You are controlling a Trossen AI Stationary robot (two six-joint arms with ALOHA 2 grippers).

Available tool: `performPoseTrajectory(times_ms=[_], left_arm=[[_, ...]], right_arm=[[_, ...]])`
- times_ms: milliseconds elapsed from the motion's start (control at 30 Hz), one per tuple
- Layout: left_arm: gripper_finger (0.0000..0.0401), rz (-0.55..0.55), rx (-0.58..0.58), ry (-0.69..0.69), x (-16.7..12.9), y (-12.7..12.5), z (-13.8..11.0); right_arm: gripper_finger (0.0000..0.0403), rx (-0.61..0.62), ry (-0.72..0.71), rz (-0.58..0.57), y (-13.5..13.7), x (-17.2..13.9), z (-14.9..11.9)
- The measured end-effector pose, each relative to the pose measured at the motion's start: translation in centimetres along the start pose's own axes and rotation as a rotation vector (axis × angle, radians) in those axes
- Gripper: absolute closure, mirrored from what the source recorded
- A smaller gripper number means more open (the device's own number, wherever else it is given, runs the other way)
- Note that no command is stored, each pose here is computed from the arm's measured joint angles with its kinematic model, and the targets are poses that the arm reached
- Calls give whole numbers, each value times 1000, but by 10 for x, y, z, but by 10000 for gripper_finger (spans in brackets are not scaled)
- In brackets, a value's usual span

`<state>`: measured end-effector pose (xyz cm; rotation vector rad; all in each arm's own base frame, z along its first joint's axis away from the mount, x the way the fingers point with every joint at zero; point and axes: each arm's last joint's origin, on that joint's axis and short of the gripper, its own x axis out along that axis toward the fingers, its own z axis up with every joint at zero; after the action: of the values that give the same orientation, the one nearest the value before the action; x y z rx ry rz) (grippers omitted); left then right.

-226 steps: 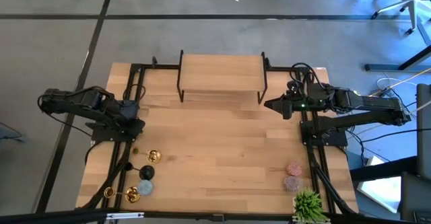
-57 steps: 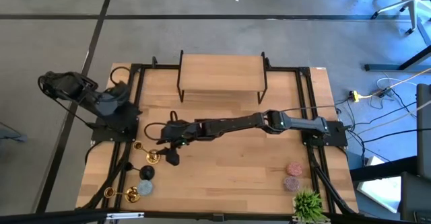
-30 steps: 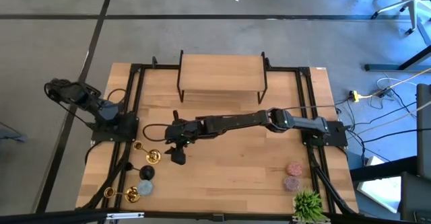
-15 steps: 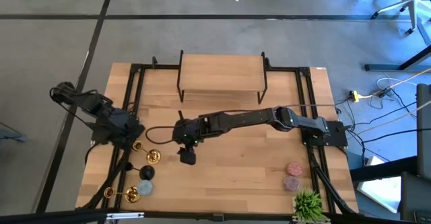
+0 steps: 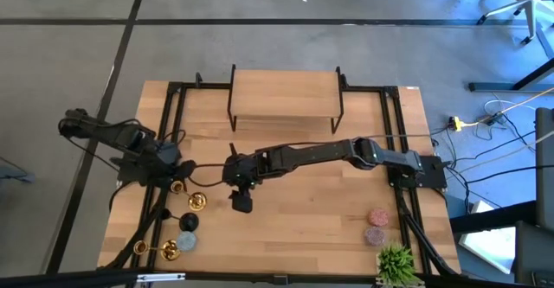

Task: Pick & Place candle stick holders
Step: Put the gold brass candlestick on the shelf

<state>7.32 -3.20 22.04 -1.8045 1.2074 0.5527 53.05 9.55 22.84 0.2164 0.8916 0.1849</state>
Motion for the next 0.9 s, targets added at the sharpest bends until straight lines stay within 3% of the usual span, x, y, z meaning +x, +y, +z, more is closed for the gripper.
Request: performPoseTrajectory(times_ms=[400,900], left_arm=[[251,-26,28,69,3,-14,5],[268,44,87,154,15,-25,5]], right_arm=[[185,-12,-9,-14,7,1,-1],[185,-10,9,-21,7,2,-3]])
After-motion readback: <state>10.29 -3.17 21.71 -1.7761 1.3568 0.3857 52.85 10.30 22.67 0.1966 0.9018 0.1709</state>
